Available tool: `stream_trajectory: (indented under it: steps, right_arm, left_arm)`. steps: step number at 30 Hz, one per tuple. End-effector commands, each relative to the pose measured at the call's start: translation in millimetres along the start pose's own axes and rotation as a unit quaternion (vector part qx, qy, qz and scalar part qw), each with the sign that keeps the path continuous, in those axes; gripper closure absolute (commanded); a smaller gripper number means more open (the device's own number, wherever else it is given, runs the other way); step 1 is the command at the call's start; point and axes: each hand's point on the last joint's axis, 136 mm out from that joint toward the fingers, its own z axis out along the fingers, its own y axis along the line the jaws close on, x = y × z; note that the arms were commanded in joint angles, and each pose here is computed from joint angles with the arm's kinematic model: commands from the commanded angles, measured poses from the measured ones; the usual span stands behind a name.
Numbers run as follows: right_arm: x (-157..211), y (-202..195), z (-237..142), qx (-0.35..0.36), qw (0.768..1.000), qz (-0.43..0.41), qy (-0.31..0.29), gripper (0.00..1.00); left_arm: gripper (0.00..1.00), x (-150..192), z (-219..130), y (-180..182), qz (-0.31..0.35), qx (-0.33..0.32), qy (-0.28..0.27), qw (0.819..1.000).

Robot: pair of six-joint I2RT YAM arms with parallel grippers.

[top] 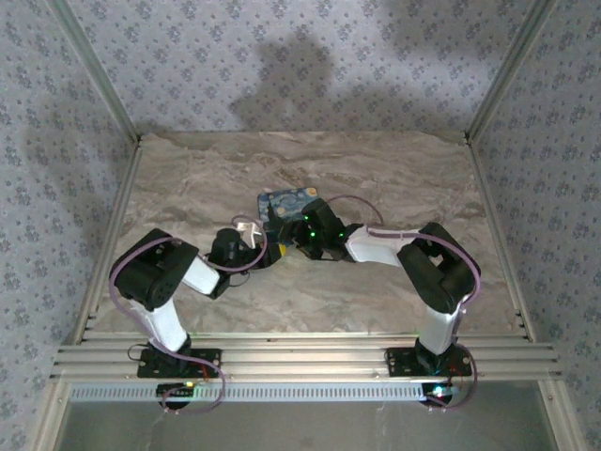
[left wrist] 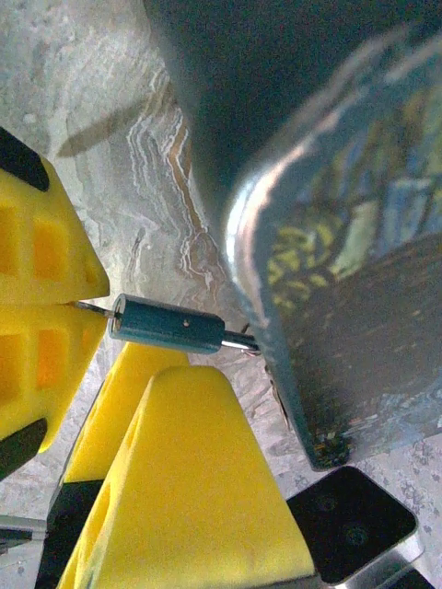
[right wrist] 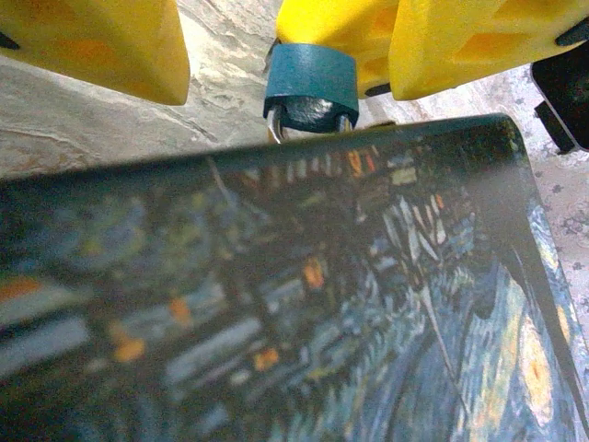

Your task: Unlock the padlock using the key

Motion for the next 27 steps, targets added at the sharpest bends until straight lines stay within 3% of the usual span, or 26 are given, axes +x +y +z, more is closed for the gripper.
stream_trajectory:
  steps: [1, 6, 17, 21, 27]
  right_arm:
    - [-1, 5, 8, -0.006, 1.000, 0.010, -0.006, 0.41]
    - [1, 8, 12, -0.016, 1.000, 0.013, -0.003, 0.49]
    - [9, 8, 13, -0.018, 1.000, 0.013, 0.007, 0.93]
    - [9, 13, 13, -0.028, 0.999, 0.015, 0.006, 1.00]
    - [9, 11, 16, -0.041, 0.998, 0.038, 0.004, 1.00]
  left_arm:
    - [1.00, -6, -2, -18, 0.025, 0.020, -0.005, 0.999]
    - [1.00, -2, -4, -26, 0.028, 0.027, 0.006, 0.999]
    - [1.00, 0, -12, -33, 0.069, 0.010, 0.030, 0.997]
    - [0.82, -3, -19, -39, 0.089, -0.002, 0.036, 0.995]
    - [0.62, -6, -37, -40, 0.088, -0.027, 0.043, 0.995]
